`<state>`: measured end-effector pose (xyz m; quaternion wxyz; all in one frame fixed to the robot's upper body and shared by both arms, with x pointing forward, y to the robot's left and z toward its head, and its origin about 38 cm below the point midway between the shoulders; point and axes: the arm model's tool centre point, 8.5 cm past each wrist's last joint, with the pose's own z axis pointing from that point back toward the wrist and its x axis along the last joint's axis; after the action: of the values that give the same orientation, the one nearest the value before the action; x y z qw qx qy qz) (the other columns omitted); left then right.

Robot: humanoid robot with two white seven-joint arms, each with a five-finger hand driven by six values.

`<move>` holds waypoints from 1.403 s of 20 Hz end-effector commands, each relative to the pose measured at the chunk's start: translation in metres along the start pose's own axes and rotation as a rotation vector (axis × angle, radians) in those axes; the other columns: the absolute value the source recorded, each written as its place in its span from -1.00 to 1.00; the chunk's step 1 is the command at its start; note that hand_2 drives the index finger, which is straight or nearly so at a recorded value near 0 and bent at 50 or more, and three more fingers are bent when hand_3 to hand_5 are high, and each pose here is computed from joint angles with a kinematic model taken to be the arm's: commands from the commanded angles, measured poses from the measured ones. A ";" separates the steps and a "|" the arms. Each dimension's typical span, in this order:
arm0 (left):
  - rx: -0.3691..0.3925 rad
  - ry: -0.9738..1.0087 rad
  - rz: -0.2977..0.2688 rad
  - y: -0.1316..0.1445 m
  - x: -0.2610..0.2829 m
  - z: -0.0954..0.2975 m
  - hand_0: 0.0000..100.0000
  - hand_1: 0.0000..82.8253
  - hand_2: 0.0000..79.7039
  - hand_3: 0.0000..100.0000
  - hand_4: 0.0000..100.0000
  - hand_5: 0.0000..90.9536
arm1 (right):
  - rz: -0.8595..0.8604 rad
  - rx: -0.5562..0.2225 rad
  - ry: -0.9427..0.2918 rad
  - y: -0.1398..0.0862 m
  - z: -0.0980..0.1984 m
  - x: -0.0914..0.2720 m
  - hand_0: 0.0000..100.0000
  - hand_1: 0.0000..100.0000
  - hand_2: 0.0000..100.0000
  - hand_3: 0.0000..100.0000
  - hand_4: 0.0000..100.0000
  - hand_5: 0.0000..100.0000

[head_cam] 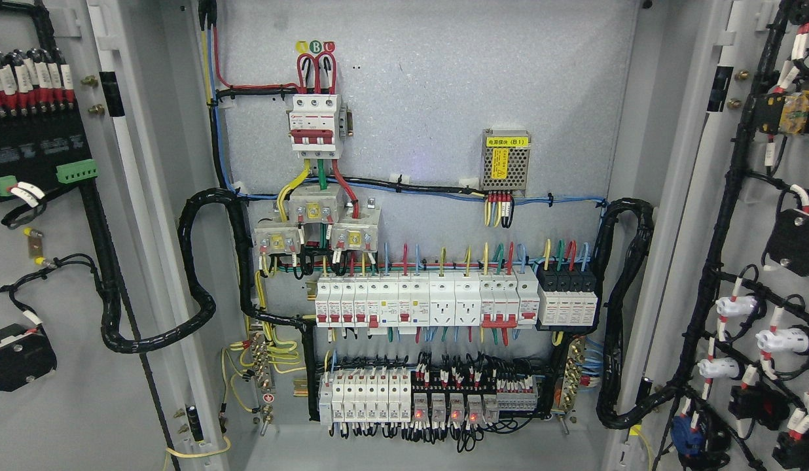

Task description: Open door with both hands

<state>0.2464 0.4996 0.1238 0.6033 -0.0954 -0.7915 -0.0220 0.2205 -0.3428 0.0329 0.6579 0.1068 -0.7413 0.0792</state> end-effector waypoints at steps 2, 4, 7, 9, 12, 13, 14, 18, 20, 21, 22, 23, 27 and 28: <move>0.039 0.030 -0.011 0.034 0.007 -0.002 -0.41 -1.00 -0.93 -0.95 -0.93 -1.00 | 0.010 -0.034 -0.002 -0.014 0.002 0.002 -0.56 -1.00 -1.00 -1.00 -1.00 -1.00; 0.041 0.021 -0.009 0.036 0.008 -0.006 -0.41 -1.00 -0.93 -0.95 -0.93 -1.00 | 0.011 -0.037 -0.001 -0.015 0.003 0.002 -0.56 -1.00 -1.00 -1.00 -1.00 -1.00; 0.044 0.023 -0.003 0.037 0.007 -0.006 -0.41 -1.00 -0.93 -0.94 -0.93 -1.00 | 0.011 -0.037 0.001 -0.015 0.003 0.002 -0.56 -1.00 -1.00 -1.00 -1.00 -1.00; 0.044 0.024 -0.003 0.037 0.007 -0.007 -0.41 -1.00 -0.93 -0.94 -0.93 -1.00 | 0.015 -0.036 -0.001 -0.016 0.003 0.002 -0.56 -1.00 -1.00 -1.00 -1.00 -1.00; 0.044 0.018 -0.004 0.037 0.009 -0.008 -0.41 -1.00 -0.93 -0.94 -0.93 -1.00 | 0.015 -0.021 -0.003 -0.014 0.003 0.003 -0.56 -1.00 -1.00 -1.00 -1.00 -1.00; 0.045 0.019 -0.003 0.037 0.009 -0.008 -0.41 -1.00 -0.93 -0.94 -0.93 -1.00 | 0.015 -0.021 -0.003 -0.014 0.003 0.003 -0.56 -1.00 -1.00 -1.00 -1.00 -1.00; 0.045 0.018 -0.003 0.037 0.009 -0.008 -0.41 -1.00 -0.93 -0.94 -0.93 -1.00 | 0.016 -0.021 -0.004 -0.014 0.003 0.003 -0.56 -1.00 -1.00 -1.00 -1.00 -1.00; 0.038 0.011 -0.006 0.036 0.012 -0.010 -0.41 -1.00 -0.93 -0.94 -0.93 -1.00 | 0.029 -0.035 -0.012 -0.021 0.004 0.007 -0.56 -1.00 -1.00 -1.00 -1.00 -1.00; 0.030 0.001 -0.011 0.034 0.015 -0.012 -0.41 -1.00 -0.93 -0.94 -0.93 -1.00 | 0.029 -0.034 -0.014 -0.021 0.003 0.007 -0.56 -1.00 -1.00 -1.00 -1.00 -1.00; 0.028 0.002 -0.009 0.033 0.015 -0.012 -0.41 -1.00 -0.93 -0.94 -0.93 -1.00 | 0.029 -0.034 -0.014 -0.021 0.003 0.007 -0.56 -1.00 -1.00 -1.00 -1.00 -1.00; 0.023 0.001 -0.009 0.032 0.016 -0.013 -0.41 -1.00 -0.93 -0.94 -0.93 -1.00 | 0.029 -0.034 -0.019 -0.021 0.001 0.007 -0.56 -1.00 -1.00 -1.00 -1.00 -1.00; 0.018 0.000 -0.011 0.031 0.017 -0.014 -0.41 -1.00 -0.93 -0.94 -0.93 -1.00 | 0.030 -0.034 -0.025 -0.021 -0.001 0.009 -0.56 -1.00 -1.00 -1.00 -1.00 -1.00; -0.032 -0.027 -0.031 0.018 0.031 -0.023 -0.41 -1.00 -0.93 -0.94 -0.93 -1.00 | 0.034 -0.031 -0.031 -0.021 -0.004 0.010 -0.56 -1.00 -1.00 -1.00 -1.00 -1.00; -0.045 -0.028 -0.027 0.014 0.033 -0.026 -0.41 -1.00 -0.93 -0.95 -0.93 -1.00 | 0.032 -0.031 -0.031 -0.021 -0.004 0.010 -0.56 -1.00 -1.00 -1.00 -1.00 -1.00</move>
<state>0.2605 0.5264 0.1401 0.6059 -0.0912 -0.7901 -0.0187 0.2253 -0.3578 0.0386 0.6511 0.0934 -0.7492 0.0782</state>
